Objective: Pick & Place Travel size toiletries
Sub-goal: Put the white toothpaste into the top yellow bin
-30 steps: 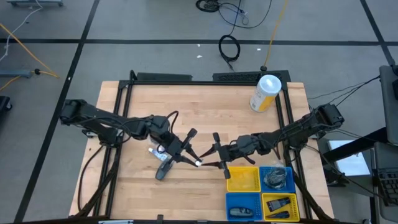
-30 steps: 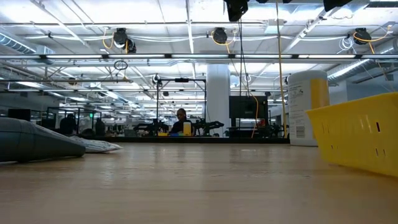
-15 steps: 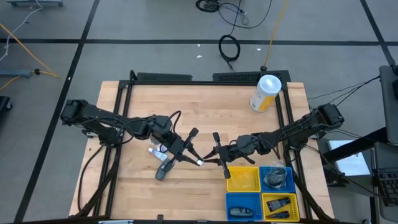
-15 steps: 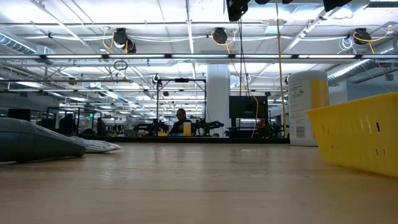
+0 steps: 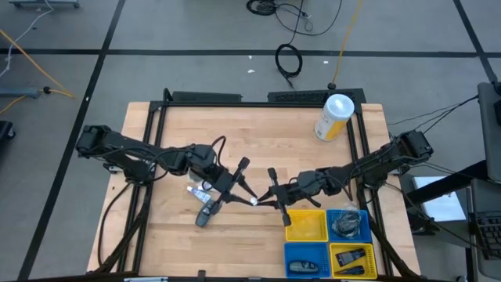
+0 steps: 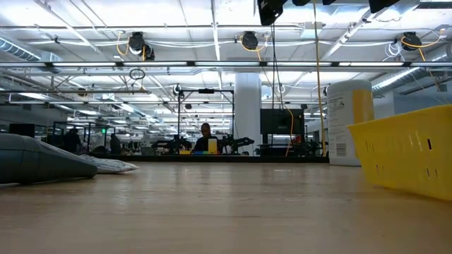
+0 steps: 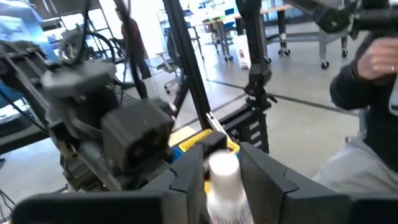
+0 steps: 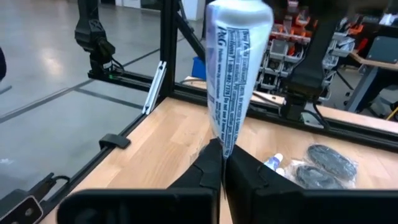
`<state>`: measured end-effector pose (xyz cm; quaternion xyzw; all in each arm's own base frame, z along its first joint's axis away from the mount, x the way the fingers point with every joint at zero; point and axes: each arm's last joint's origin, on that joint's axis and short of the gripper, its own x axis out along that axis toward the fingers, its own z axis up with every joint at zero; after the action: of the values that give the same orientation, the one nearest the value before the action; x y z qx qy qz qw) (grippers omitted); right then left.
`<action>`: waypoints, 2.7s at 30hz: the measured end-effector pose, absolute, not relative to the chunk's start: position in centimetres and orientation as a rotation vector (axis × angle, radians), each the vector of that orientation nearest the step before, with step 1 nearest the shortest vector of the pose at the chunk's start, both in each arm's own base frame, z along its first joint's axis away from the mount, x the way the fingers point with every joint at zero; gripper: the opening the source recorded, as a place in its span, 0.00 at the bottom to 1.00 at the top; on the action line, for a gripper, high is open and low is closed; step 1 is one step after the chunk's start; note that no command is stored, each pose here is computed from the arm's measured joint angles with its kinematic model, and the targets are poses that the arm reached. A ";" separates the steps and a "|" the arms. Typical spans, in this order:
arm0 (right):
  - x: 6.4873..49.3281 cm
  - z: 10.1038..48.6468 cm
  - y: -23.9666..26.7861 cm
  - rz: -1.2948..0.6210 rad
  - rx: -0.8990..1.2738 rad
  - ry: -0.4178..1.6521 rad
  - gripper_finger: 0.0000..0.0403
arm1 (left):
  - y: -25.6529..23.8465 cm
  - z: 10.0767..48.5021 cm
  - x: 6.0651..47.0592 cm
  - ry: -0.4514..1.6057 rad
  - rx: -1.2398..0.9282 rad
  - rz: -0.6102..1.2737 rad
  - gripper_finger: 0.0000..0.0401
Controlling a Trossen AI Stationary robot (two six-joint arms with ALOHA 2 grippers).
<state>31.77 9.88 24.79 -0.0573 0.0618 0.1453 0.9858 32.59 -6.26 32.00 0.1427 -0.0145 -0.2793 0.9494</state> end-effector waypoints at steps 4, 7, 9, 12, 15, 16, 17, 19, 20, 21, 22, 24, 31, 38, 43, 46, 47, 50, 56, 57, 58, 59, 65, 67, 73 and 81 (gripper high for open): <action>31.7 24.6 9.9 0.292 -0.111 0.149 0.00 | -6.1 32.7 32.1 -0.043 0.263 -0.562 0.35; 31.2 24.9 9.9 0.296 -0.097 0.179 0.00 | -5.9 33.1 31.7 -0.022 0.219 -0.561 0.40; 30.7 25.1 10.0 0.299 -0.085 0.214 0.00 | -5.7 33.5 31.0 -0.001 0.211 -0.559 0.43; 29.6 25.5 10.2 0.308 -0.050 0.289 0.00 | -5.6 33.8 30.5 0.021 0.185 -0.553 0.44; 28.2 25.9 10.5 0.320 -0.006 0.363 0.00 | -5.4 33.4 30.0 0.105 0.147 -0.511 0.43; 27.7 25.9 10.7 0.324 0.005 0.399 0.00 | -5.4 33.4 30.0 0.115 0.141 -0.493 0.42; 27.2 25.9 10.8 0.327 0.015 0.432 0.00 | -5.3 33.4 29.9 0.132 0.134 -0.476 0.42; 26.4 25.9 11.0 0.331 0.040 0.490 0.00 | -5.2 33.2 29.7 0.169 0.121 -0.446 0.41; 25.9 25.8 11.2 0.331 0.051 0.533 0.00 | -5.1 33.2 29.7 0.177 0.111 -0.433 0.40; 25.5 25.7 11.3 0.330 0.067 0.568 0.00 | -5.1 33.1 29.7 0.190 0.104 -0.415 0.39; 25.2 25.5 11.4 0.327 0.083 0.599 0.00 | -5.1 32.9 29.7 0.209 0.096 -0.403 0.39; 24.3 25.2 11.6 0.318 0.116 0.678 0.00 | -5.0 32.7 29.7 0.233 0.083 -0.376 0.38; 22.1 24.2 12.3 0.251 0.236 0.893 0.00 | -4.9 32.2 29.6 0.295 0.047 -0.349 0.38; 20.5 23.7 13.5 0.277 0.378 1.062 0.00 | -4.9 31.5 29.3 0.386 0.000 -0.341 0.38; 19.7 23.4 14.0 0.253 0.442 1.152 0.00 | -4.8 30.8 29.0 0.476 -0.043 -0.329 0.38; 19.3 23.2 14.1 0.233 0.473 1.200 0.00 | -4.8 30.3 28.7 0.536 -0.073 -0.319 0.38; 19.2 23.2 14.2 0.226 0.479 1.208 0.00 | -4.8 30.1 28.6 0.556 -0.079 -0.316 0.38; 18.9 23.1 14.4 0.232 0.496 1.238 0.00 | -4.7 29.7 28.4 0.612 -0.103 -0.303 0.38; 18.8 23.1 14.4 0.227 0.490 1.241 0.00 | -4.5 29.2 28.0 0.683 -0.131 -0.227 0.38; 18.8 23.1 14.4 0.225 0.489 1.240 0.00 | -4.5 29.1 28.0 0.693 -0.131 -0.221 0.38; 18.8 23.0 14.4 0.222 0.488 1.237 0.00 | -4.5 29.0 27.9 0.704 -0.129 -0.214 0.38; 18.8 22.9 14.3 0.216 0.484 1.235 0.00 | -4.4 28.9 27.9 0.714 -0.129 -0.213 0.38; 18.5 21.9 14.1 0.179 0.488 1.262 0.00 | -4.4 28.7 27.7 0.740 -0.126 -0.191 0.38; 18.4 21.8 14.0 0.175 0.484 1.266 0.00 | -4.3 28.7 27.7 0.739 -0.123 -0.184 0.38; 18.4 21.7 14.0 0.173 0.485 1.266 0.02 | -4.3 28.7 27.7 0.739 -0.126 -0.182 0.38; 18.4 21.7 14.0 0.168 0.483 1.261 0.08 | -4.3 28.6 27.6 0.750 -0.125 -0.181 0.38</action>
<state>18.44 13.96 21.72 0.2232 0.5831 0.0775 0.7773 27.64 -4.34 28.64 -0.0609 0.3653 -0.0883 0.9247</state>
